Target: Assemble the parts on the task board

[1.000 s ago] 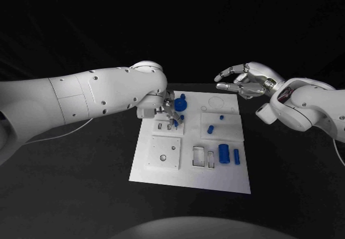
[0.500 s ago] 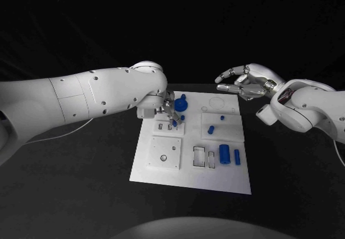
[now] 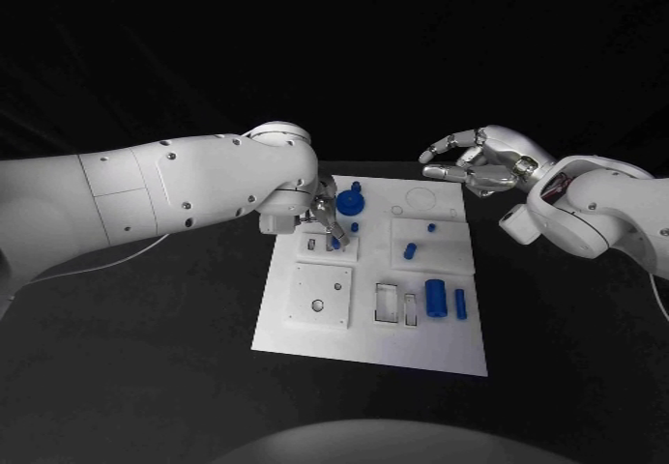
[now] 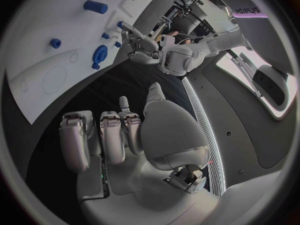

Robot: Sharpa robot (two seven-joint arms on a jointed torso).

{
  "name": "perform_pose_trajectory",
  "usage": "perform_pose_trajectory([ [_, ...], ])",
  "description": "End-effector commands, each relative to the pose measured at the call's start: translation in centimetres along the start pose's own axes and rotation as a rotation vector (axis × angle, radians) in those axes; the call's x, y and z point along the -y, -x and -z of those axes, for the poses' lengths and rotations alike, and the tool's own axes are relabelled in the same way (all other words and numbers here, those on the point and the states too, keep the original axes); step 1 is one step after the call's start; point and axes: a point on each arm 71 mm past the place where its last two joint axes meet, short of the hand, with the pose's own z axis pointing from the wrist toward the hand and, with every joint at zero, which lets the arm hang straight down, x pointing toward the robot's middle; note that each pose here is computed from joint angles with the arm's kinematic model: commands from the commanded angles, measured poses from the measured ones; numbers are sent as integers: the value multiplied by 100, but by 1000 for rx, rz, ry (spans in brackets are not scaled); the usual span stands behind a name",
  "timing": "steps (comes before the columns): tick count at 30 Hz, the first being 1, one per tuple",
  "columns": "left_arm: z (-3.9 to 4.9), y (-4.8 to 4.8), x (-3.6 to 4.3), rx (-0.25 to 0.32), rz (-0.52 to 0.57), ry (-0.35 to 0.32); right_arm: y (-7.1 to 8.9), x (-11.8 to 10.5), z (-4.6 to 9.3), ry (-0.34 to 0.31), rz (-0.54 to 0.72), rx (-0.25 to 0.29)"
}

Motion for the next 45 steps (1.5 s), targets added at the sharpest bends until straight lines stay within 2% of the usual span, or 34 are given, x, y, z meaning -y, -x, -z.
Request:
perform_pose_trajectory([
  [1,49,1,-45,25,-19,57,-15,28,16,-6,-1,-19],
  [9,144,-20,-131,34,-30,71,-49,112,55,-24,-10,-26],
  [20,168,-18,-219,40,-22,87,-125,206,77,-42,-23,-43],
  [26,159,-8,-228,43,-18,92,-142,216,74,-41,-25,-46],
  [36,126,9,-193,52,-11,90,-152,223,72,-39,-26,-47],
  [45,104,13,-204,50,-2,98,-148,232,78,-37,-25,-41],
])
